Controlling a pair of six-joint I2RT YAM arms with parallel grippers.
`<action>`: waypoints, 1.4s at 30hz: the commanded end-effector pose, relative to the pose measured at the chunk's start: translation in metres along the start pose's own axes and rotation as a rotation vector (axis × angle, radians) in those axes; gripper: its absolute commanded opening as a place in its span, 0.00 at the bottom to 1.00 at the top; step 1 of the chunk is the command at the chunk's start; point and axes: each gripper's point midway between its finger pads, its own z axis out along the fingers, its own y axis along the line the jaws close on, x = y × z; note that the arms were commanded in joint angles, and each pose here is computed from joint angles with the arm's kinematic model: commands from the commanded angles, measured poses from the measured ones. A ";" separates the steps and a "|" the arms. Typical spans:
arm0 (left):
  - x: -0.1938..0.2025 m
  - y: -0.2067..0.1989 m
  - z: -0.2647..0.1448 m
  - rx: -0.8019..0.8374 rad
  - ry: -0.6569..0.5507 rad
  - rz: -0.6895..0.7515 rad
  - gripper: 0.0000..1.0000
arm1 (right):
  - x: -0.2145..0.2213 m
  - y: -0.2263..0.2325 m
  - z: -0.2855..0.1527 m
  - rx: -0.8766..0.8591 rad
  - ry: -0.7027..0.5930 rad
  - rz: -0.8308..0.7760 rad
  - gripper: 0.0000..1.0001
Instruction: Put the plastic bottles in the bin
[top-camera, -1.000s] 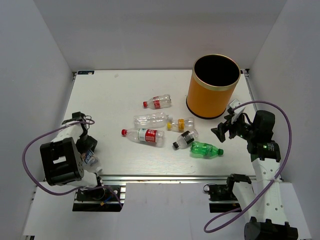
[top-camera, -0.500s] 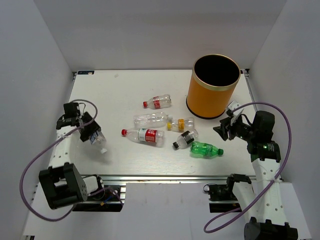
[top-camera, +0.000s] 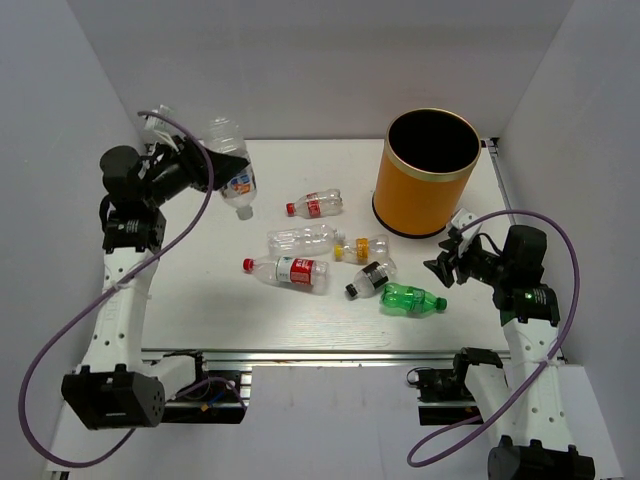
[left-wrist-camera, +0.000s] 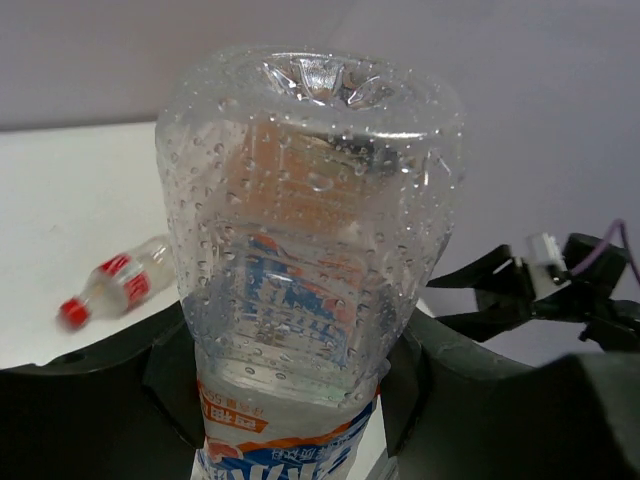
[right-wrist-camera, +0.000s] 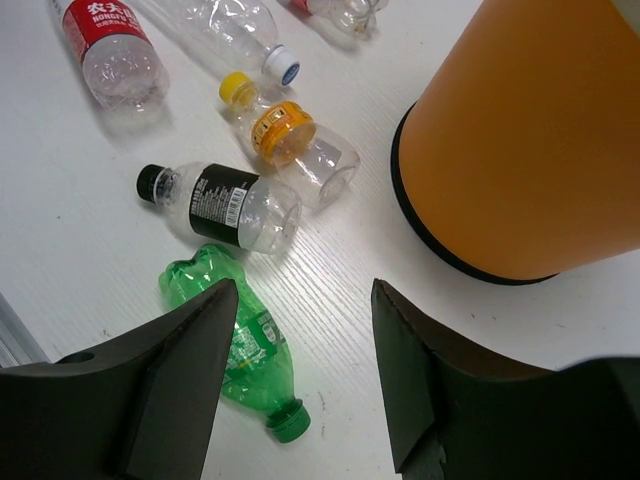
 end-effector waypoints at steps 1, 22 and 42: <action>-0.030 -0.050 0.019 0.207 -0.063 0.065 0.00 | -0.002 -0.006 0.000 0.023 0.000 -0.003 0.62; 0.049 -0.131 0.269 0.375 0.016 0.181 0.00 | 0.024 -0.036 0.005 0.159 0.097 0.075 0.62; 0.066 -0.156 0.346 0.530 -0.170 -0.010 0.05 | 0.029 -0.026 0.007 0.113 0.086 0.051 0.62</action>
